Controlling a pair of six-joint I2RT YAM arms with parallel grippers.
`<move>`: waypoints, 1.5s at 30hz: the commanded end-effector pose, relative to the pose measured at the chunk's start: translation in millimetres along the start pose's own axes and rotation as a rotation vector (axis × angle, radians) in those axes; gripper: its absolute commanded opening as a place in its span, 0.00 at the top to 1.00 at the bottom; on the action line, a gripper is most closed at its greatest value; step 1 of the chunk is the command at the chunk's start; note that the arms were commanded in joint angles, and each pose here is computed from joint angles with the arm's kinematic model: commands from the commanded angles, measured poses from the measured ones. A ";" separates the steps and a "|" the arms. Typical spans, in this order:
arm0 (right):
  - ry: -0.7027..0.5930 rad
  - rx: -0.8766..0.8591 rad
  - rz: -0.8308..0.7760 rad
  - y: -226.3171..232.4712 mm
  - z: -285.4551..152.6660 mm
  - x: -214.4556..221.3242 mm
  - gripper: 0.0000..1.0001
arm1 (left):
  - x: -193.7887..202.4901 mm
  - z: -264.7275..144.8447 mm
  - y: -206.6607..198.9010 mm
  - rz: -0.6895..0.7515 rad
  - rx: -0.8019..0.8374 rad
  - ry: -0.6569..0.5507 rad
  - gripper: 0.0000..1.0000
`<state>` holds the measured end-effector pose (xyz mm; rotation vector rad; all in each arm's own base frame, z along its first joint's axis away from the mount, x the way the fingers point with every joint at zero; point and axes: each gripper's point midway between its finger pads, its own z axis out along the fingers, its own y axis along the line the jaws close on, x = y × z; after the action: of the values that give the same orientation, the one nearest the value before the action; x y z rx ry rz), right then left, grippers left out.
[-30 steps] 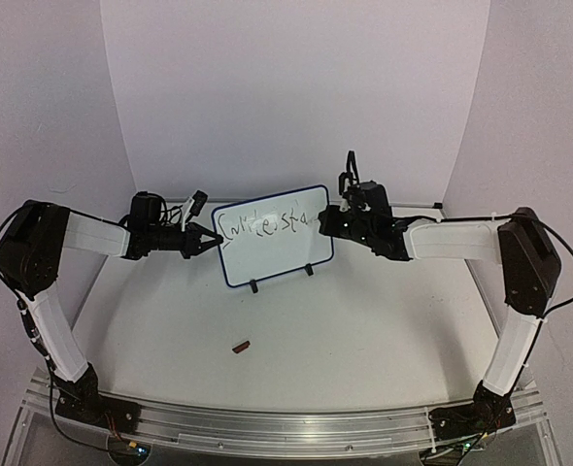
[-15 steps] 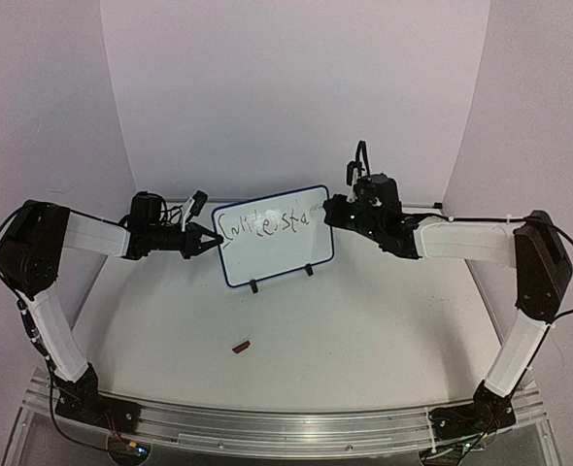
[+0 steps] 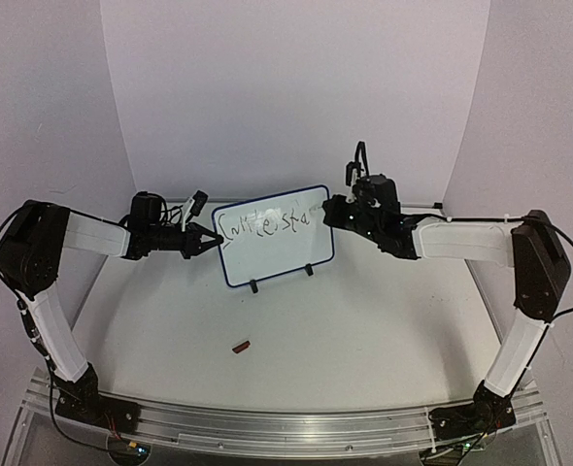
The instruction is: Write a sentence on the whiteboard
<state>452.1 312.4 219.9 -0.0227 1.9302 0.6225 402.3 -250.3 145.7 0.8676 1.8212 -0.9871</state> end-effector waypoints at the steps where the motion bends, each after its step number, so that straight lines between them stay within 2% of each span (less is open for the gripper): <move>1: -0.032 0.009 -0.001 0.5 8.2 -13.9 1.00 | 16.2 -0.4 15.5 0.012 -0.090 0.066 1.00; 27: 0.048 0.112 -0.004 -29.9 10.0 18.2 1.00 | 15.7 -0.6 15.4 0.012 -0.090 0.065 1.00; 45: 0.003 0.011 0.009 -5.7 -5.0 -8.2 1.00 | 16.2 -0.5 15.7 0.010 -0.090 0.067 1.00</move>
<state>454.9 301.2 190.7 -0.0032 2.0171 0.5438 402.3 -250.3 145.7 0.8676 1.8212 -0.9871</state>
